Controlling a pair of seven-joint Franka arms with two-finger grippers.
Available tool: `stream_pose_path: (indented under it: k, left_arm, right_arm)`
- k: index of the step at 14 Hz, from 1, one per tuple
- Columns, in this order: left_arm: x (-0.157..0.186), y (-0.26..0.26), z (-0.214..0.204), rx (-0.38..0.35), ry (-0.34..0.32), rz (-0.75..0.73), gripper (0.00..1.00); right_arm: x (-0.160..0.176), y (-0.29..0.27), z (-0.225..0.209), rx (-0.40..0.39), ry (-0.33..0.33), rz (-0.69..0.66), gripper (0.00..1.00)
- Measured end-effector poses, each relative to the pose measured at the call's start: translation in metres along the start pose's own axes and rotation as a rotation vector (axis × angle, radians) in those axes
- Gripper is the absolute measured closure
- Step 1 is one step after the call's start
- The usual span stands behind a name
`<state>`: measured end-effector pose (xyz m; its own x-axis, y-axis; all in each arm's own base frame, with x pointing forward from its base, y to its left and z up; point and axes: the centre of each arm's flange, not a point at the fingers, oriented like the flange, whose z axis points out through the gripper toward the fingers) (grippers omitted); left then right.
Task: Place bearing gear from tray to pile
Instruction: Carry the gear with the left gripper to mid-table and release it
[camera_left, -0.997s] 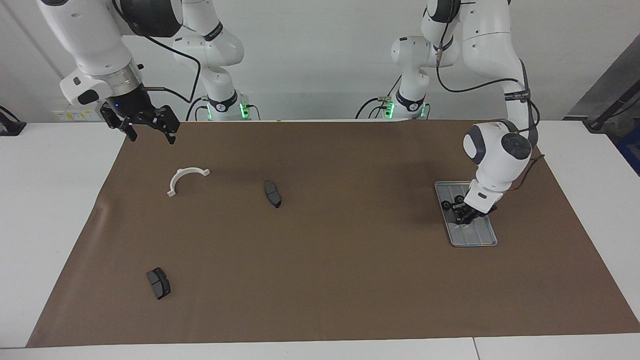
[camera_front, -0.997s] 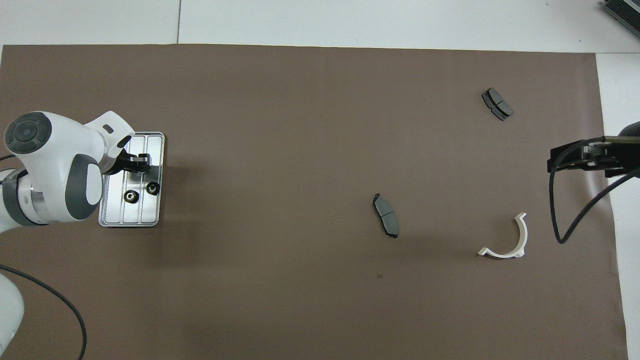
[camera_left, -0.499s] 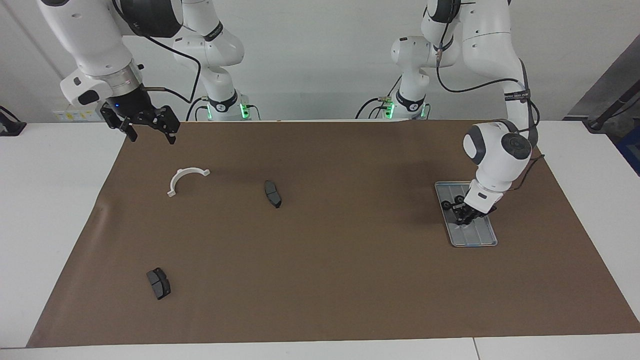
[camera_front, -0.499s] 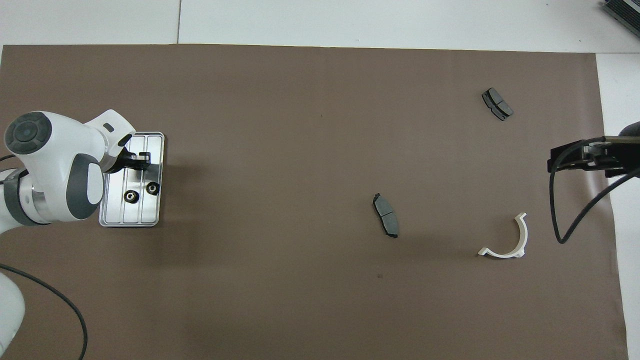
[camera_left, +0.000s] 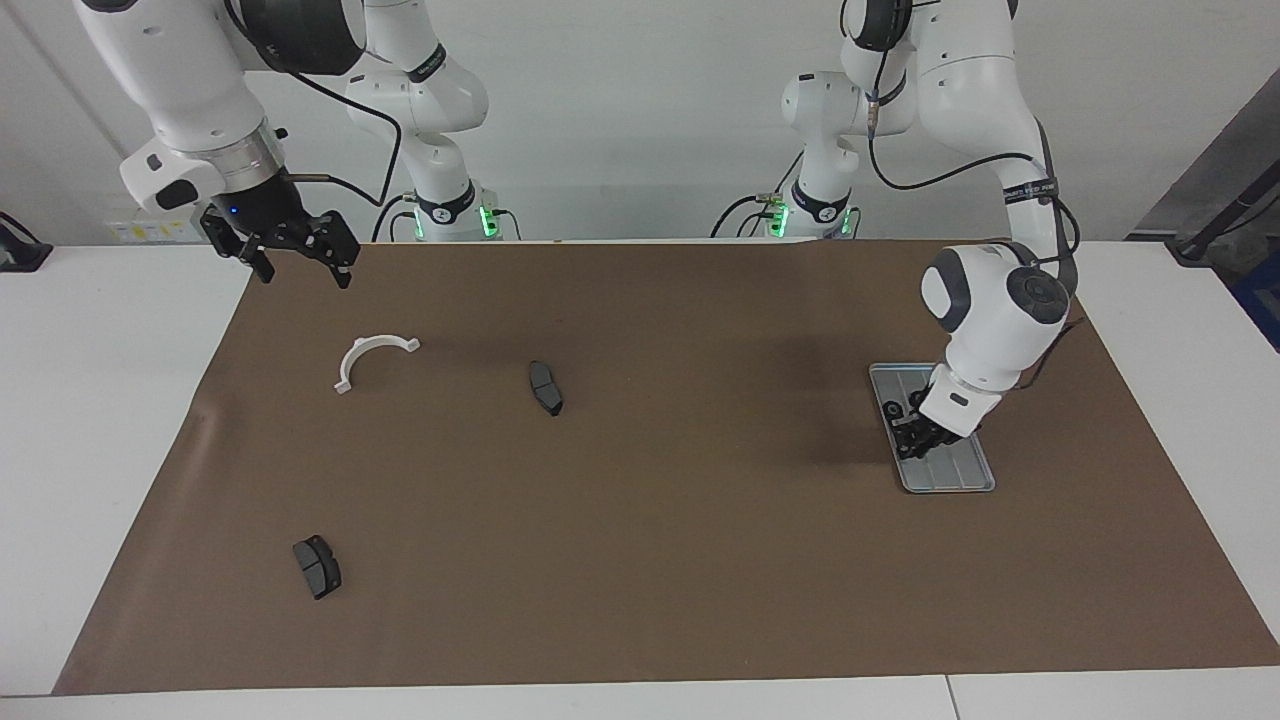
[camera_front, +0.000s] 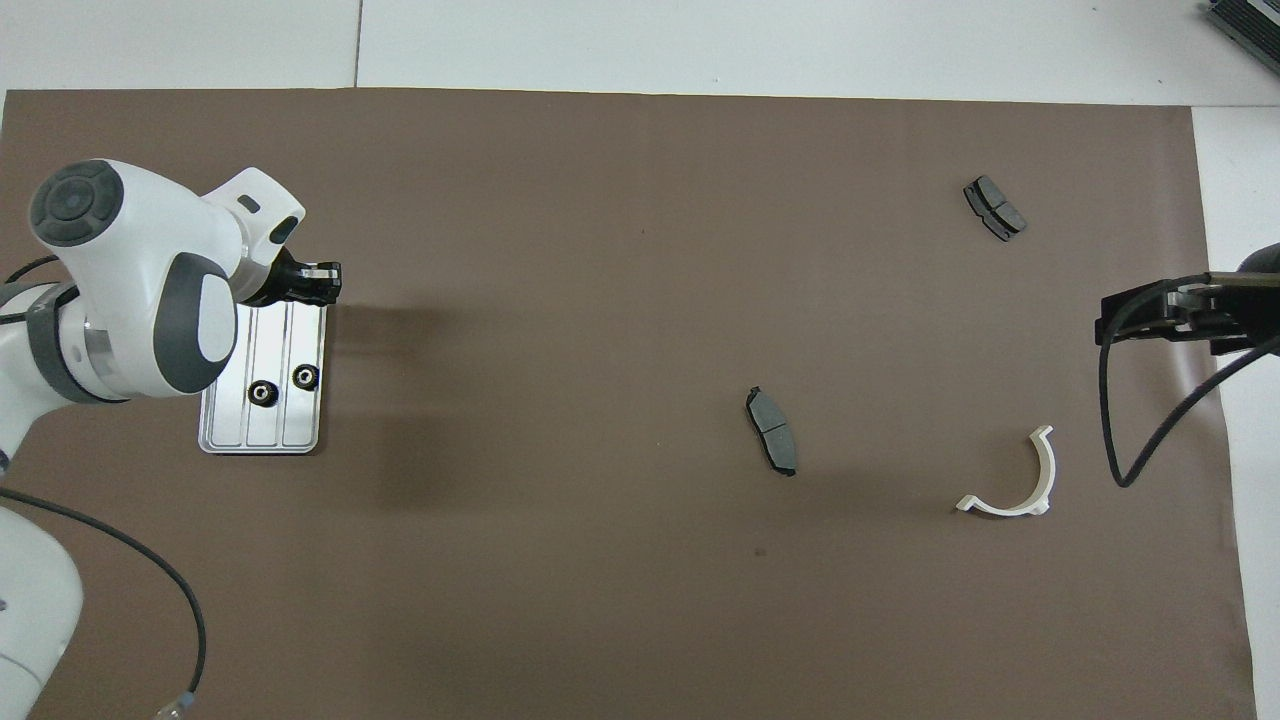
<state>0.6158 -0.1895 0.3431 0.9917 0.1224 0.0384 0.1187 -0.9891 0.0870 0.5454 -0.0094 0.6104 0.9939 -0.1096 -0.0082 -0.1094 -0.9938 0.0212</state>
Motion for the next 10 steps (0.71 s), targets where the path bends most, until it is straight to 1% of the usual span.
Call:
stream_pose_path:
  k: [4, 7, 8, 10]
  left_arm:
    - [-0.067, 0.117, 0.009, -0.006, -0.019, -0.005, 0.76]
    - [-0.113, 0.176, 0.012, -0.013, -0.022, 0.026, 0.76]
    - [-0.122, 0.187, 0.014, -0.020, -0.015, 0.040, 0.76]
    - [-0.127, 0.195, 0.016, -0.027, -0.006, 0.043, 0.59]
  right_arm:
    - [0.000, 0.000, 0.000, 0.000, -0.003, 0.000, 0.00]
    - [-0.003, -0.001, 0.002, -0.002, -0.023, -0.003, 0.00]
    - [-0.003, -0.001, 0.002, -0.003, -0.027, -0.003, 0.00]
    - [-0.002, -0.001, 0.002, -0.001, -0.020, -0.003, 0.00]
